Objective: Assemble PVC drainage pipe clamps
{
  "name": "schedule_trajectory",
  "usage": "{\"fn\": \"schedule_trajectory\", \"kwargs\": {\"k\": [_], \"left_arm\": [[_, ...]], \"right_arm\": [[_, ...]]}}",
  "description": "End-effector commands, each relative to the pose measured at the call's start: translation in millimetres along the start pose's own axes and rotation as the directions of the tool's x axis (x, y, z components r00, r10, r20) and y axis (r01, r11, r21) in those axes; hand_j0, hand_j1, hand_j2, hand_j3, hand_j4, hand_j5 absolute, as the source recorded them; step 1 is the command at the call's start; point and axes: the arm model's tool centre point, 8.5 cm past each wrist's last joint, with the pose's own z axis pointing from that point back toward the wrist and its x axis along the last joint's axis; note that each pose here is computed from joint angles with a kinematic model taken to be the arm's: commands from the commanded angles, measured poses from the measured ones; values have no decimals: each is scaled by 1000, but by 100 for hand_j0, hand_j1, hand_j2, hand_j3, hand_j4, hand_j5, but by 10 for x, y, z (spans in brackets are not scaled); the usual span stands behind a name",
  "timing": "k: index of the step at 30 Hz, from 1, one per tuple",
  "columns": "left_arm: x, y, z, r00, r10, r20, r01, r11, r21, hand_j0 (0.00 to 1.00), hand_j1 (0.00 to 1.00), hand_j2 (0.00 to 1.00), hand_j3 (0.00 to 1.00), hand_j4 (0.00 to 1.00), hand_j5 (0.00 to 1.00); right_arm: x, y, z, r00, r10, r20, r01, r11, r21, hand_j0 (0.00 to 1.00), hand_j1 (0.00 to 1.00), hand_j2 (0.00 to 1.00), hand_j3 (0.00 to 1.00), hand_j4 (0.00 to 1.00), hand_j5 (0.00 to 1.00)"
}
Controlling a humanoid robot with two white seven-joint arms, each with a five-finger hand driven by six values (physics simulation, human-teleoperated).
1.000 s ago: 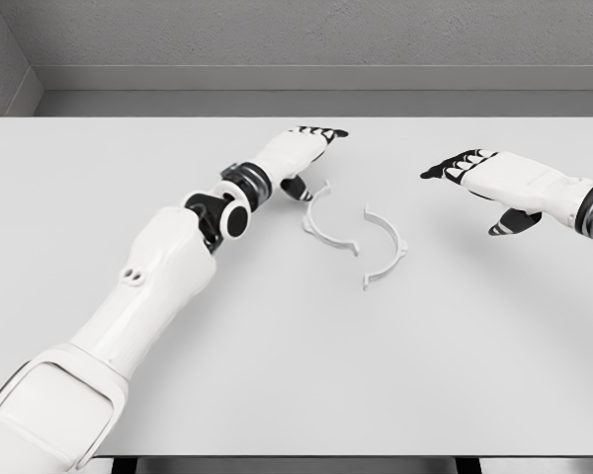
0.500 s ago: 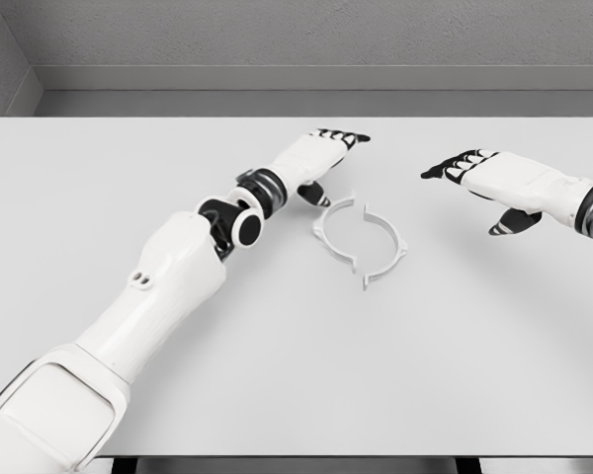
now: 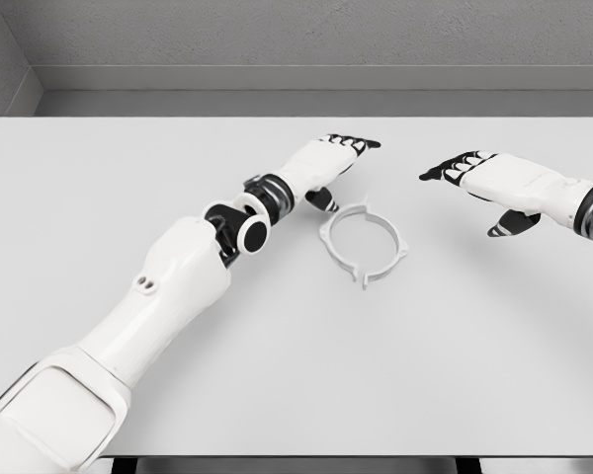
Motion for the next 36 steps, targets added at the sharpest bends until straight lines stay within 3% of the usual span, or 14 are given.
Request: {"fn": "schedule_trajectory", "kwargs": {"k": [1, 8, 11, 13, 14, 16, 17, 20, 21, 23, 26, 31, 34, 36], "left_arm": [[35, 32, 4, 1000, -1, 9, 1, 1000, 11, 100, 100, 100, 100, 100, 100], [-17, 99, 33, 1000, 21, -7, -21, 999, 37, 100, 100, 100, 100, 100, 100], [-38, 334, 100, 998, 57, -4, -57, 992, 113, 100, 100, 100, 100, 100, 100], [-37, 694, 208, 996, 89, 18, -91, 972, 218, 100, 100, 100, 100, 100, 100], [8, 972, 326, 994, 98, 46, -107, 948, 300, 100, 100, 100, 100, 100, 100], [54, 1320, 698, 988, 120, 93, -149, 881, 448, 100, 100, 100, 100, 100, 100], [-41, 1423, 863, 986, 131, 100, -163, 861, 483, 100, 100, 100, 100, 100, 100], [-775, 1539, 1331, 973, 223, 57, -222, 844, 489, 100, 100, 100, 100, 100, 100], [-896, 1565, 1421, 973, 228, 35, -215, 841, 496, 100, 100, 100, 100, 100, 100], [-1090, 1487, 1571, 971, 239, -13, -201, 844, 498, 100, 100, 100, 100, 100, 100], [-1296, 1271, 1764, 967, 245, -69, -187, 868, 460, 100, 100, 100, 100, 100, 100], [-1823, 1043, 2491, 953, 249, -175, -168, 909, 382, 100, 100, 100, 100, 100, 100], [-1830, 992, 2870, 995, 95, -42, -74, 934, 350, 100, 100, 100, 100, 100, 100], [-1898, 880, 3122, 998, 8, 62, -28, 941, 336, 100, 100, 100, 100, 100, 100]], "right_arm": [[-4, -2, 3, 1000, -2, -1, 2, 1000, -1, 100, 100, 100, 100, 100, 100], [2, -4, 3, 1000, -1, 1, 1, 1000, -1, 100, 100, 100, 100, 100, 100], [5, 0, 1, 1000, -1, 2, 1, 1000, 0, 100, 100, 100, 100, 100, 100], [6, -7, 3, 1000, 0, 2, 0, 1000, -2, 100, 100, 100, 100, 100, 100], [9, -3, 1, 1000, 0, 3, 0, 1000, -1, 100, 100, 100, 100, 100, 100], [12, -3, -3, 1000, 0, 4, 0, 1000, -1, 100, 100, 100, 100, 100, 100], [12, -3, -3, 1000, 0, 4, 0, 1000, -1, 100, 100, 100, 100, 100, 100], [45, -18, -37, 1000, -4, 15, 4, 1000, -14, 100, 100, 100, 100, 100, 100], [53, -69, -38, 1000, 4, 17, -3, 1000, -23, 100, 100, 100, 100, 100, 100], [127, -110, -71, 999, 13, 38, -12, 999, -33, 100, 100, 100, 100, 100, 100], [241, -125, -184, 997, -9, 74, 14, 998, -62, 100, 100, 100, 100, 100, 100], [447, -222, -222, 987, -5, 159, 21, 995, -102, 100, 100, 100, 100, 100, 100], [520, -149, -181, 969, -19, 246, 39, 996, -76, 100, 100, 100, 100, 100, 100], [494, -152, -117, 964, -22, 265, 42, 997, -70, 100, 100, 100, 100, 100, 100]]}}
